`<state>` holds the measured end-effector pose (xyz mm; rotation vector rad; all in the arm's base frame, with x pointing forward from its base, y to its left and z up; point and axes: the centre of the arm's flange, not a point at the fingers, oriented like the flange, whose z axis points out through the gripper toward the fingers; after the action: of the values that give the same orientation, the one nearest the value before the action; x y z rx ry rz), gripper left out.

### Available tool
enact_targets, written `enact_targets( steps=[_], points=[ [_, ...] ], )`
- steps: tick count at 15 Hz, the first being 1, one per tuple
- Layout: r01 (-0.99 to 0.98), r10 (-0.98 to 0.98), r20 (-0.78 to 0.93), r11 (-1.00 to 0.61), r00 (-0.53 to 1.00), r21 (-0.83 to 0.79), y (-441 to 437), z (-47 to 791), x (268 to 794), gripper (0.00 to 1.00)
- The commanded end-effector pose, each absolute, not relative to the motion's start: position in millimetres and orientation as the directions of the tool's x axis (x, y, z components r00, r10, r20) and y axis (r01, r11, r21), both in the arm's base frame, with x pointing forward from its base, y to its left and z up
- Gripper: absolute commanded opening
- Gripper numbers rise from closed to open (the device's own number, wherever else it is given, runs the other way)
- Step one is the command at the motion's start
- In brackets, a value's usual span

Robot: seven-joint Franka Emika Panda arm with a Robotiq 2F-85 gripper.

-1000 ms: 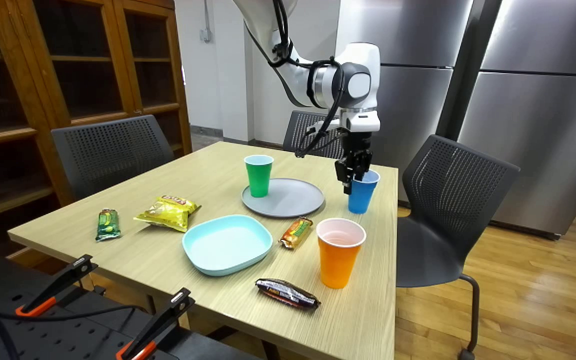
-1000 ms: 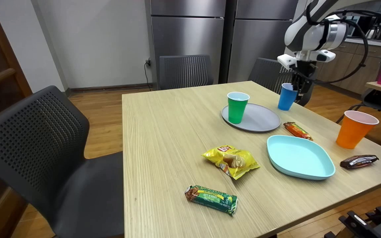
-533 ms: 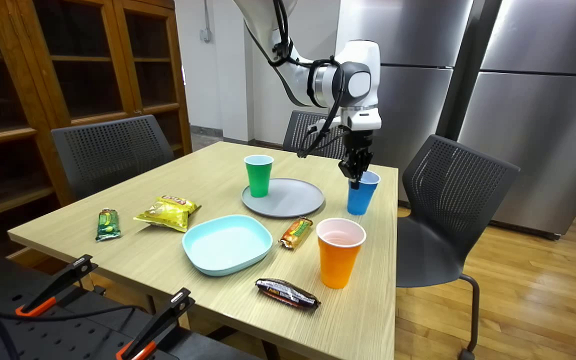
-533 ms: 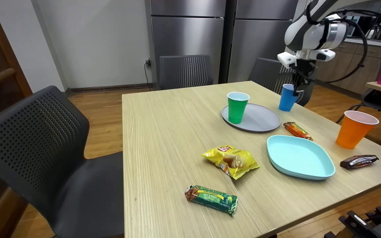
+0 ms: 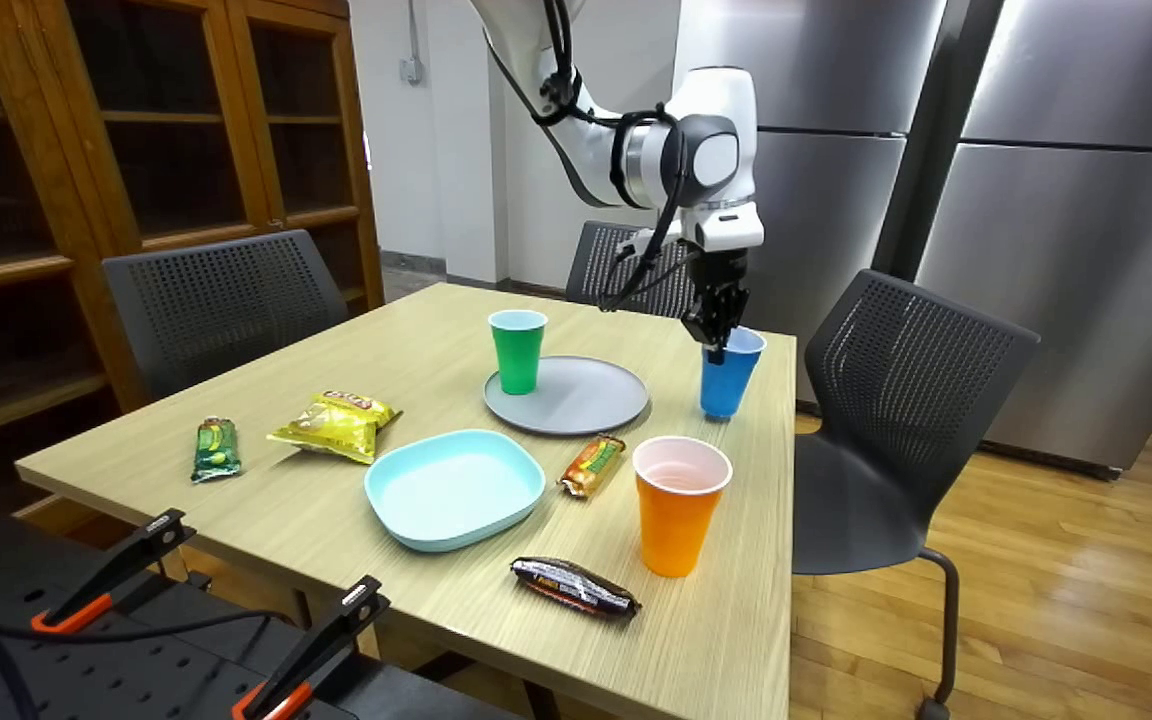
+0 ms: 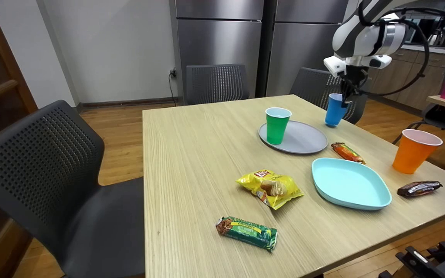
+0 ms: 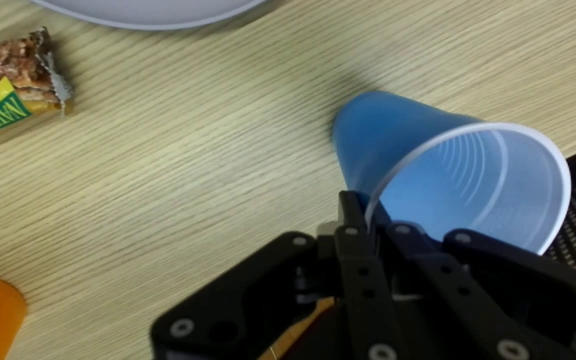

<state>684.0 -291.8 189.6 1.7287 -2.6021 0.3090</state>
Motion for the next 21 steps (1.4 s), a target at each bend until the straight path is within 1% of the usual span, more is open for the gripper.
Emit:
enact_targets(
  steps=[1,8,12,16,21],
  points=[
    [-0.912,-0.92,0.102,0.353,-0.379,-0.207,-269,216,657,0.01],
    [-0.91,-0.923,0.093,0.346,-0.374,-0.229,-230,223,623,0.01],
    [-0.92,-0.935,0.084,0.318,-0.344,-0.228,-208,225,604,0.01],
    [-0.947,-0.955,0.115,0.247,-0.274,-0.206,-181,226,595,0.01],
    [-0.972,-0.975,0.142,0.146,-0.172,-0.182,-151,226,597,0.01]
  ],
)
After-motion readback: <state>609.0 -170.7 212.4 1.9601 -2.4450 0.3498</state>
